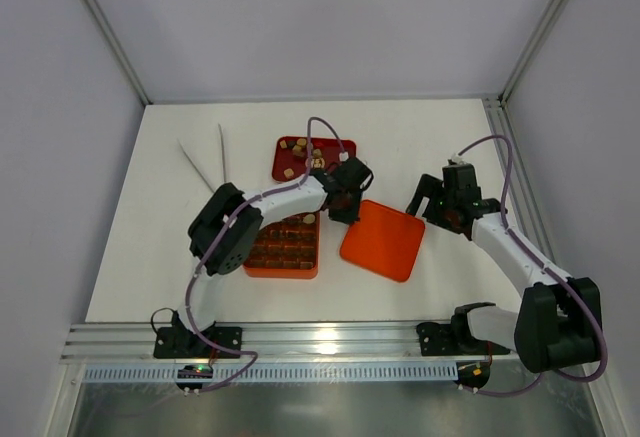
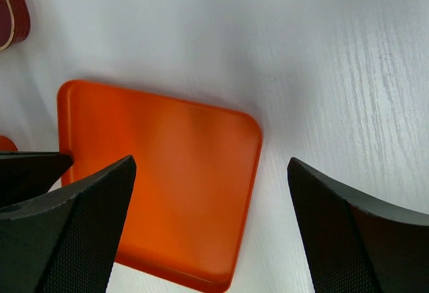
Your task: Pack the chocolate
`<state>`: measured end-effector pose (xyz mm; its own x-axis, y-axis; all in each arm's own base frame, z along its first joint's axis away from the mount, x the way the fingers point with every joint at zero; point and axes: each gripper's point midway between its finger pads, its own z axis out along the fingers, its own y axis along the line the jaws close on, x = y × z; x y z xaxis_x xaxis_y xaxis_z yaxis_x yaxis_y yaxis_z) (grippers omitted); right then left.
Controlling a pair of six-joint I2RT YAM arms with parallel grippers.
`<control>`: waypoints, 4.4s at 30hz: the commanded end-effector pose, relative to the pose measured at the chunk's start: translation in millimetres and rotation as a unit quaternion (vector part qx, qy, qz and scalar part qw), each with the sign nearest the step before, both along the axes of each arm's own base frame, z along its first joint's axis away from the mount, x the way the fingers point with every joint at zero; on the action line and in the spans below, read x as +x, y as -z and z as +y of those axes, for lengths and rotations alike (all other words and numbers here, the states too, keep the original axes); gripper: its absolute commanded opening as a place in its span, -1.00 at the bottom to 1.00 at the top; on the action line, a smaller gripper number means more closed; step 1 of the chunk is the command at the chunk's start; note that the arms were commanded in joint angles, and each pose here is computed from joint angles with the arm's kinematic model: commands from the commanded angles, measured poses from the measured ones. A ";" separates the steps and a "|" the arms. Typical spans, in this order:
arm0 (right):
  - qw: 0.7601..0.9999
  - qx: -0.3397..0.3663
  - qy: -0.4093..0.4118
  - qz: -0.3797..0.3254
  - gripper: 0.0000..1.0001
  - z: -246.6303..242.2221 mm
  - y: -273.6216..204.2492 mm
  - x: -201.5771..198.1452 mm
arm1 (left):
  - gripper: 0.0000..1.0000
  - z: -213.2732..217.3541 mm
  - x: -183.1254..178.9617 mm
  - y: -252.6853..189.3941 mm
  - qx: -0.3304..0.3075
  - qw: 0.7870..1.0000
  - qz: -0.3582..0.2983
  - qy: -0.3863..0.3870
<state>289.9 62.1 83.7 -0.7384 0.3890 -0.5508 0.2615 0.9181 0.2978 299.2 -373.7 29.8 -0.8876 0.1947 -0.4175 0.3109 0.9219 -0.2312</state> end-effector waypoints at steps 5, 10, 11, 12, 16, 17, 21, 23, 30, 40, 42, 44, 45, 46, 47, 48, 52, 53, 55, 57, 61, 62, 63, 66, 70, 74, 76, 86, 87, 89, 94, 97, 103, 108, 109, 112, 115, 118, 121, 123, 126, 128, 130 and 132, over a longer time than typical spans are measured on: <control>1.000 0.019 -0.015 -0.005 0.86 6.9 4.4 3.5 | -1.00 3.6 28.3 -39.4 -0.057 0.998 0.002 0.007; 1.000 0.016 -0.013 0.005 0.86 6.1 11.4 0.1 | -0.99 7.2 34.2 -44.3 -0.077 0.997 0.016 0.005; 1.000 0.017 -0.013 0.009 0.86 6.2 14.9 -1.4 | -1.00 7.0 34.0 -44.4 -0.078 0.997 0.016 0.006; 1.000 0.020 -0.012 0.016 0.86 6.8 19.6 -2.5 | -0.99 7.3 34.4 -45.7 -0.080 0.997 0.017 0.006; 0.999 0.043 -0.016 0.027 0.75 15.3 33.6 -2.4 | -0.99 7.5 36.0 -47.8 -0.093 0.995 0.028 0.004; 0.998 0.048 -0.016 0.032 0.72 16.9 38.1 -4.1 | -1.00 6.1 35.1 -48.0 -0.099 0.994 0.034 0.006; 0.997 0.058 -0.015 0.040 0.51 20.8 47.2 -2.6 | -1.00 5.3 32.6 -47.8 -0.108 0.993 0.046 0.008; 0.997 0.061 -0.015 0.047 0.44 22.2 51.7 -2.7 | -1.00 6.0 32.1 -47.1 -0.109 0.993 0.049 0.008; 0.996 0.061 -0.011 0.056 0.09 21.8 60.8 -5.4 | -1.00 4.1 30.6 -48.7 -0.120 0.991 0.059 0.008; 0.996 0.061 -0.004 0.064 -0.44 20.9 69.8 -5.4 | -1.00 2.0 30.2 -46.1 -0.125 0.990 0.068 0.007; 0.996 0.062 -0.005 0.063 -0.57 21.7 69.3 -5.1 | -1.00 2.7 30.2 -43.5 -0.124 0.990 0.070 0.006; 0.996 0.064 -0.006 0.061 -0.67 22.1 68.1 -4.5 | -1.00 2.4 29.0 -41.6 -0.123 0.990 0.073 0.007; 0.996 0.063 -0.008 0.061 -0.77 22.5 68.0 -4.3 | -1.00 2.2 29.2 -41.4 -0.123 0.990 0.073 0.007; 0.996 0.065 -0.008 0.058 -0.80 22.5 66.5 -3.1 | -1.00 1.1 28.5 -41.8 -0.124 0.989 0.073 0.008; 0.996 0.066 -0.010 0.056 -0.85 23.5 65.8 -2.9 | -1.00 1.6 29.1 -41.8 -0.124 0.989 0.073 0.007; 0.996 0.067 -0.011 0.056 -0.91 24.1 65.5 -2.7 | -1.00 1.6 29.1 -41.8 -0.124 0.989 0.073 0.007; 0.996 0.069 -0.013 0.055 -0.92 25.2 64.2 -1.5 | -1.00 0.0 28.4 -48.8 -0.133 0.989 0.069 0.012; 0.996 0.071 -0.013 0.055 -0.92 25.4 64.0 -1.1 | -1.00 -0.8 26.7 -48.9 -0.136 0.988 0.073 0.015; 0.996 0.074 -0.016 0.055 -0.92 27.4 63.3 -0.1 | -1.00 -3.2 26.5 -52.7 -0.142 0.987 0.071 0.018; 0.995 0.077 -0.019 0.055 -0.92 28.7 63.5 0.6 | -0.97 -4.6 23.5 -54.8 -0.150 0.985 0.077 0.023; 0.995 0.081 -0.022 0.054 -0.92 30.8 61.9 2.3 | -0.91 -6.5 19.1 -57.8 -0.165 0.983 0.081 0.023; 0.995 0.082 -0.024 0.054 -0.92 31.4 61.8 2.7 | -0.89 -7.4 18.5 -60.0 -0.170 0.982 0.078 0.023; 0.995 0.084 -0.025 0.053 -0.92 31.7 61.5 2.9 | -0.88 -7.8 17.7 -60.7 -0.173 0.982 0.079 0.023; 0.994 0.090 -0.028 0.051 -0.92 34.4 58.4 3.0 | -0.83 -9.5 17.8 -67.2 -0.183 0.980 0.076 0.023; 0.994 0.102 -0.034 0.038 -0.92 38.5 48.0 4.4 | -0.77 -8.1 18.8 -66.8 -0.180 0.981 0.073 0.020; 0.994 0.102 -0.034 0.027 -0.92 37.7 34.1 4.6 | -0.70 -4.8 20.4 -57.9 -0.169 0.983 0.076 0.013; 0.994 0.100 -0.037 0.012 -0.92 37.1 22.9 7.3 | -0.68 -3.8 20.0 -50.5 -0.162 0.983 0.081 0.010; 0.992 0.120 -0.040 0.000 -0.92 31.8 5.9 6.0 | -0.50 -2.7 22.0 -41.8 -0.155 0.984 0.083 0.008; 0.992 0.122 -0.042 -0.003 -0.92 32.3 4.5 6.1 | -0.48 -2.0 22.0 -40.6 -0.154 0.984 0.085 0.008; 0.991 0.129 -0.042 -0.002 -0.92 32.6 4.0 5.4 | -0.44 -1.9 22.3 -38.5 -0.153 0.985 0.085 0.008; 0.989 0.143 -0.042 -0.005 -0.92 30.5 0.7 6.4 | -0.28 0.6 22.9 -33.4 -0.150 0.985 0.088 0.006; 0.987 0.153 -0.043 -0.007 -0.92 29.7 -1.0 6.2 | -0.24 2.8 23.0 -29.2 -0.146 0.985 0.090 0.003; 0.986 0.160 -0.043 -0.010 -0.92 27.7 -4.2 5.8 | -0.22 7.2 22.7 -19.9 -0.139 0.985 0.097 -0.002; 0.985 0.165 -0.046 -0.011 -0.92 27.7 -5.7 4.0 | -0.17 9.7 23.2 -13.6 -0.134 0.986 0.101 -0.005; 0.984 0.169 -0.049 -0.010 -0.92 29.0 -6.0 3.3 | -0.15 9.4 22.0 -10.6 -0.132 0.986 0.104 -0.005; 0.984 0.172 -0.041 -0.013 -0.92 23.0 -7.0 5.0 | -0.12 7.0 22.4 -12.2 -0.140 0.985 0.105 -0.003; 0.983 0.176 -0.043 -0.012 -0.92 24.1 -7.1 5.1 | -0.13 2.4 20.7 -17.6 -0.155 0.982 0.110 0.000; 0.983 0.180 -0.047 -0.011 -0.92 25.8 -6.1 5.9 | -0.14 -4.9 16.1 -30.4 -0.187 0.975 0.120 0.008; 0.981 0.189 -0.051 -0.012 -0.92 29.0 -5.6 6.3 | -0.16 -12.0 16.5 -49.0 -0.233 0.964 0.129 0.006; 0.979 0.194 -0.053 -0.011 -0.92 30.7 -4.3 6.5 | -0.20 -15.6 17.3 -61.7 -0.255 0.958 0.130 0.006; 0.978 0.199 -0.054 -0.012 -0.92 32.2 -4.9 6.6 | -0.33 -19.3 15.8 -79.7 -0.279 0.951 0.130 0.010; 0.978 0.201 -0.057 -0.014 -0.92 33.1 -5.5 7.0 | -0.41 -20.1 15.0 -89.0 -0.294 0.946 0.136 0.011; 0.977 0.202 -0.059 -0.014 -0.92 33.7 -5.8 7.2 | -0.42 -22.8 14.2 -102.5 -0.310 0.942 0.132 0.017; 0.976 0.206 -0.062 -0.017 -0.92 35.4 -7.0 7.5 | -0.42 -25.4 11.3 -112.4 -0.323 0.936 0.136 0.023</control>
<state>286.5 79.9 69.7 -0.7800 0.5043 -0.3706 0.2317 0.7828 0.5775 319.0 -372.5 77.7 -0.9867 -0.0046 -0.1627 0.1121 0.7052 -0.7000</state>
